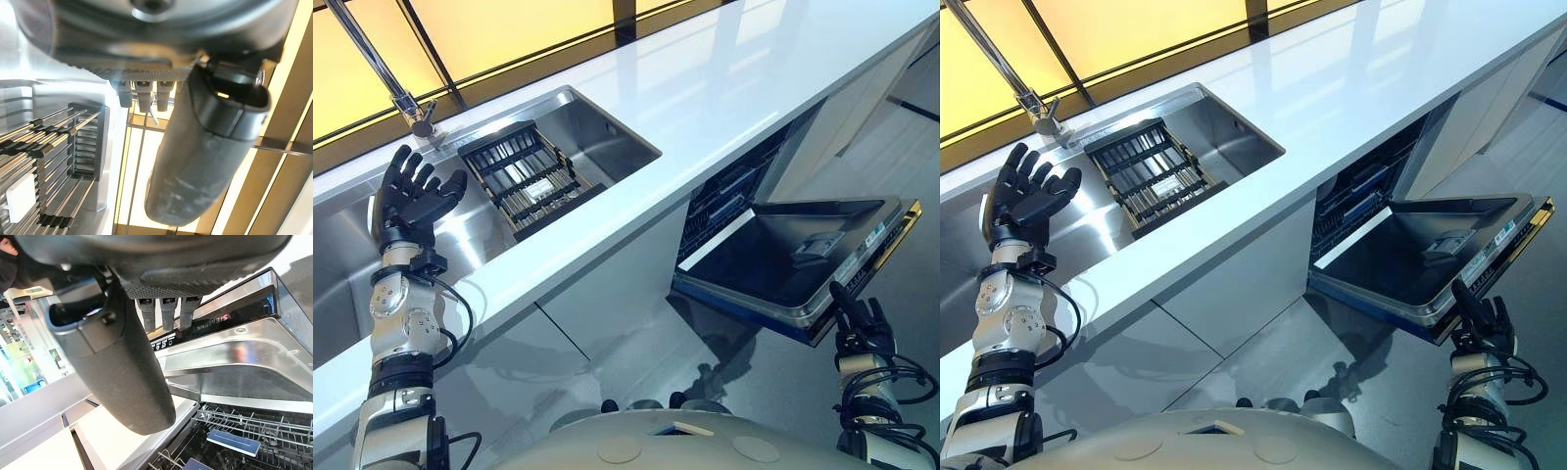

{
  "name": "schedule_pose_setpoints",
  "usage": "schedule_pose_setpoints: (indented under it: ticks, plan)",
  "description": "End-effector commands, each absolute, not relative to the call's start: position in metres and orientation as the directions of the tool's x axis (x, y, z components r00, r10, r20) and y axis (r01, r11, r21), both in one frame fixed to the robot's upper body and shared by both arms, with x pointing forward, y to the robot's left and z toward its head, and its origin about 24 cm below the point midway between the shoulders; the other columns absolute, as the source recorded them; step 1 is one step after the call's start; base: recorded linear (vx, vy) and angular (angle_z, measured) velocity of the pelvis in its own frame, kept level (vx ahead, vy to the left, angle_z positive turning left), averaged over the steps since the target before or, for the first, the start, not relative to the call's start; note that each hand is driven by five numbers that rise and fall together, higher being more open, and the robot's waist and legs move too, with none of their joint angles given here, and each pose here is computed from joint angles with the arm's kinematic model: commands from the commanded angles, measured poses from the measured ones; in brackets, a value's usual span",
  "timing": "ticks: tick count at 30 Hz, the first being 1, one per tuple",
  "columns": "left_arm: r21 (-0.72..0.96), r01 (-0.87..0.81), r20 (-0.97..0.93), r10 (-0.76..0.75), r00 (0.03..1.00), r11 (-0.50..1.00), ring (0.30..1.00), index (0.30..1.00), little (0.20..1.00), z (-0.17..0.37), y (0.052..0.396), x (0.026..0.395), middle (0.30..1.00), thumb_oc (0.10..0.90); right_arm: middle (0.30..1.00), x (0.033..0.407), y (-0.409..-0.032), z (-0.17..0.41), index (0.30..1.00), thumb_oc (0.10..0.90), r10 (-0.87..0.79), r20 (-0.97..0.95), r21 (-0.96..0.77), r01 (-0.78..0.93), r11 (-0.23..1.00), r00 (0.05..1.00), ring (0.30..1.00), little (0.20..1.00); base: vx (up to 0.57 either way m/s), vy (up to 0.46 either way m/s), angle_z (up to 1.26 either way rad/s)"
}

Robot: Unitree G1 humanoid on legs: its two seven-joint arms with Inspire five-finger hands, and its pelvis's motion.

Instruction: Pick up plates and place into dishwasher.

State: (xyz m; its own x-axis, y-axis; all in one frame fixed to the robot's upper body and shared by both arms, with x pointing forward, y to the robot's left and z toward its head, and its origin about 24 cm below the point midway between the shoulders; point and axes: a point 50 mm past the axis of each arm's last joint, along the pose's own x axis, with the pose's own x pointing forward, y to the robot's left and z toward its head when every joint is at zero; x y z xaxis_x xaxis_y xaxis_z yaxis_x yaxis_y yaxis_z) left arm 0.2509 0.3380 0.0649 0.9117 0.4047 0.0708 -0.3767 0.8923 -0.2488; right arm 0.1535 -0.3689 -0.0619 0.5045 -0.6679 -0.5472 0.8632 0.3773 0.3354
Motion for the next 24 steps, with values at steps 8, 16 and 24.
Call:
schedule_pose_setpoints:
  ticks: [8, 16, 24]
  plan:
    - [-0.163, -0.305, 0.343, 0.344, 0.874, 0.938, 0.900, 0.900, 0.900, 0.142, 0.348, 0.276, 0.900, 0.800, 0.900, 0.163, -0.374, -0.057, 0.900, 0.800, -0.748, -0.574, 0.408, 0.909, 0.090, 0.332, 0.900, 0.900, 0.01, 0.000, 0.07]
    - [-0.172, -0.300, 0.331, 0.342, 0.879, 0.938, 0.900, 0.900, 0.900, 0.137, 0.346, 0.275, 0.900, 0.800, 0.900, 0.162, -0.373, -0.043, 0.900, 0.800, -0.876, -0.459, 0.272, 0.962, 0.018, 0.147, 0.900, 0.900, -0.01, 0.004, 0.01]
    - [-0.183, -0.336, 0.346, 0.380, 0.858, 0.924, 0.900, 0.900, 0.900, 0.131, 0.355, 0.259, 0.900, 0.800, 0.900, 0.176, -0.367, 0.005, 0.900, 0.800, -0.965, -0.032, 0.145, 0.957, 0.252, 0.259, 0.900, 0.900, -0.05, 0.016, 0.00]
